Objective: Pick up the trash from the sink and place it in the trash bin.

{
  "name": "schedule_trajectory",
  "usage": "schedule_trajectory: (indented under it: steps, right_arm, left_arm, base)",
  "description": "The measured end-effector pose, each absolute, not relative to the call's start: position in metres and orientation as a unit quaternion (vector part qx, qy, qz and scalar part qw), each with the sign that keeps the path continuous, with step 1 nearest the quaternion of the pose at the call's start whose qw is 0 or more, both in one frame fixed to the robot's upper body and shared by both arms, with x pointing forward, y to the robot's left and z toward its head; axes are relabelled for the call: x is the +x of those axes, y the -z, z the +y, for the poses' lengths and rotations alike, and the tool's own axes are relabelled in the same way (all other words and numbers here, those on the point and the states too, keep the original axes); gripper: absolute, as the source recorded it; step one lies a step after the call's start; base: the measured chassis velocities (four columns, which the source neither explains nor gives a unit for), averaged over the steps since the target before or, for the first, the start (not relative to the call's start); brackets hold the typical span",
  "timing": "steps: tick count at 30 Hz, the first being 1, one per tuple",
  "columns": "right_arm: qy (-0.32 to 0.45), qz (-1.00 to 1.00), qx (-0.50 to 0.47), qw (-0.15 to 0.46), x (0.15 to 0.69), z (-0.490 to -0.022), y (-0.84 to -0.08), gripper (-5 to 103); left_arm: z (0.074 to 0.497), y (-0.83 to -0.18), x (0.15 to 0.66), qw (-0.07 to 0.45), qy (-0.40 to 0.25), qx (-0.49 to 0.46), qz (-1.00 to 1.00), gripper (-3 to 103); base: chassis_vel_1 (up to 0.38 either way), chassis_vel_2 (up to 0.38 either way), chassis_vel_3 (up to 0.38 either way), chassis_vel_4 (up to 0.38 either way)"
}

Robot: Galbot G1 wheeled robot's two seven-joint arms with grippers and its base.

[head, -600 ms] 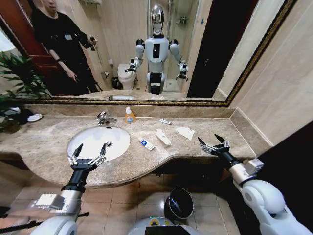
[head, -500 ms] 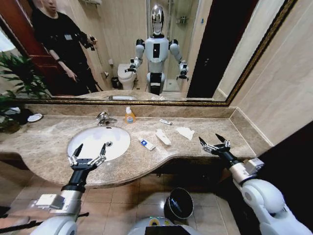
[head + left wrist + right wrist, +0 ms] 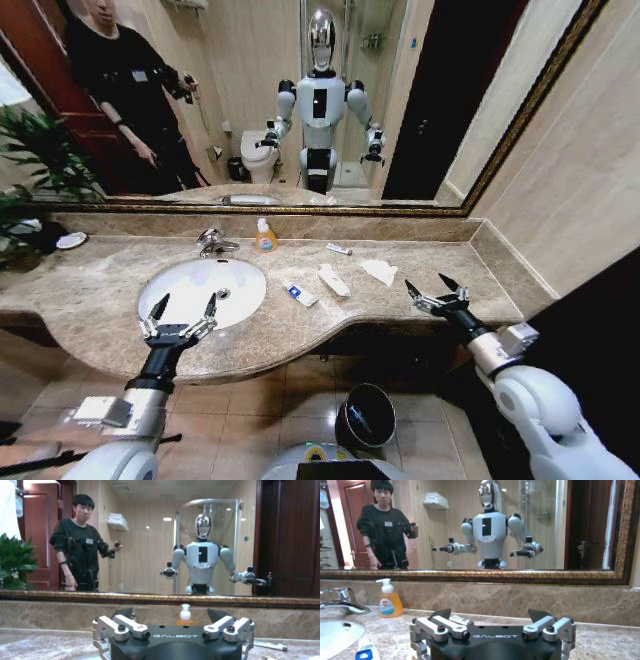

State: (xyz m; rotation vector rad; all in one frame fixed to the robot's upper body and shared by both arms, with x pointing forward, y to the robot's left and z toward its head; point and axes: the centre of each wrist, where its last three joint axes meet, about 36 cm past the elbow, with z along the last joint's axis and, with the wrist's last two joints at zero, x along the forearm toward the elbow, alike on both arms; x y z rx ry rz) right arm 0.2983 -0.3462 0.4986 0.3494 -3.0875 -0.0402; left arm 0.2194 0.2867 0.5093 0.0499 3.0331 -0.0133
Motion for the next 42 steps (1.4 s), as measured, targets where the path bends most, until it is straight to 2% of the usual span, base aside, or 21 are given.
schedule_trajectory:
  steps: [9, 18, 22, 27, 31, 33, 42]
  right_arm:
    - [0.010, -0.992, 0.122, 0.021, 0.306, -0.343, -0.503, 100]
    - [-0.005, -0.988, 0.144, 0.046, 0.346, -0.332, -0.491, 100]
    - [-0.010, -0.987, 0.151, 0.054, 0.398, -0.309, -0.483, 100]
    - [-0.020, -0.987, 0.152, 0.057, 0.439, -0.298, -0.476, 100]
    - [-0.036, -0.987, 0.128, 0.094, 0.471, -0.286, -0.463, 100]
    - [-0.049, -0.984, 0.109, 0.131, 0.484, -0.275, -0.461, 100]
    - [-0.078, -0.978, 0.075, 0.175, 0.519, -0.269, -0.475, 100]
  left_arm:
    - [0.287, -0.509, 0.219, 0.054, 0.004, 0.016, 0.998, 100]
    - [0.287, -0.509, 0.219, 0.054, 0.004, 0.016, 0.998, 100]
    - [0.287, -0.509, 0.219, 0.054, 0.004, 0.017, 0.998, 100]
    - [0.287, -0.509, 0.219, 0.054, 0.004, 0.016, 0.998, 100]
    - [0.287, -0.509, 0.219, 0.054, 0.004, 0.016, 0.998, 100]
    - [0.287, -0.509, 0.219, 0.054, 0.004, 0.016, 0.998, 100]
    - [0.287, -0.509, 0.219, 0.054, 0.004, 0.016, 0.998, 100]
  base:
    - [0.000, 0.000, 0.000, 0.000]
    - [0.000, 0.000, 0.000, 0.000]
    - [0.000, 0.000, 0.000, 0.000]
    - [0.000, 0.000, 0.000, 0.000]
    - [0.000, 0.000, 0.000, 0.000]
    - [0.000, 0.000, 0.000, 0.000]
    - [0.000, 0.000, 0.000, 0.000]
